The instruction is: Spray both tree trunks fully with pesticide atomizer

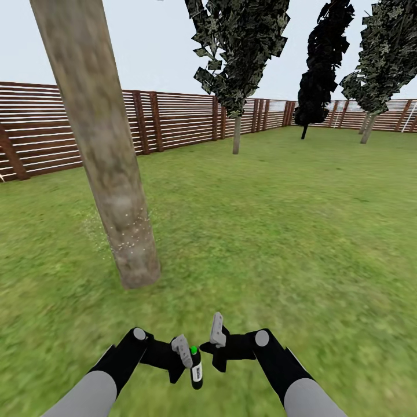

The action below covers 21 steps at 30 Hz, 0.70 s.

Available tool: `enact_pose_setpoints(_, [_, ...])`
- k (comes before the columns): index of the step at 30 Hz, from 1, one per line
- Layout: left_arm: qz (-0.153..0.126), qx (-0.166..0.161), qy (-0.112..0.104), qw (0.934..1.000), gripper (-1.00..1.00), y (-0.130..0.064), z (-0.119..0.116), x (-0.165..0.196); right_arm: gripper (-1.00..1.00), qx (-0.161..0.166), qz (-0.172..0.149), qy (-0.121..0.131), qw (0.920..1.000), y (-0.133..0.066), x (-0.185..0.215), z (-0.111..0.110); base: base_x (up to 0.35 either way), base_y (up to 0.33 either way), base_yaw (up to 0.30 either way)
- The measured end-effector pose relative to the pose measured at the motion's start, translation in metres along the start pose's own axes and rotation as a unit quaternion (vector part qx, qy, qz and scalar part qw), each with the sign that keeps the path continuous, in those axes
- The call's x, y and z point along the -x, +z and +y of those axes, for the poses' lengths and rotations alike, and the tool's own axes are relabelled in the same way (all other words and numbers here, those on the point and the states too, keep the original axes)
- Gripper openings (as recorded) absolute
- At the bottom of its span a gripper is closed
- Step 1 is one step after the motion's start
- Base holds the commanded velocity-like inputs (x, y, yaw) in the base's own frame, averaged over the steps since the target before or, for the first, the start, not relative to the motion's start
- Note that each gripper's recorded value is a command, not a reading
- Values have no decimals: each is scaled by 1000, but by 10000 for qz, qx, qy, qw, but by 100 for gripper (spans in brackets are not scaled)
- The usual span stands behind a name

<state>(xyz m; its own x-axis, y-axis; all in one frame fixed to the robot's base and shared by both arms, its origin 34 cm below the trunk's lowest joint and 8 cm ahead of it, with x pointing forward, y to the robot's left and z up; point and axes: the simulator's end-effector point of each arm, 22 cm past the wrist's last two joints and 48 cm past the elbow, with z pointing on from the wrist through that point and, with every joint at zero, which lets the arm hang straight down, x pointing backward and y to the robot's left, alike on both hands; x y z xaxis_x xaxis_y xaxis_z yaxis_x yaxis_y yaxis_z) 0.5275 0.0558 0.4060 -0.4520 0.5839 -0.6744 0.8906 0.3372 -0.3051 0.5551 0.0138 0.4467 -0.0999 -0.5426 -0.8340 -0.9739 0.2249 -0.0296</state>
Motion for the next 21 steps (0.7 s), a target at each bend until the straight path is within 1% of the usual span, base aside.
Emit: enact_pose_setpoints(21, [-76, -34, -14, 10000, -100, 4, -3, 6, -100, 2, 3, 4, 10000, 0, 0, 0, 0, 0, 0])
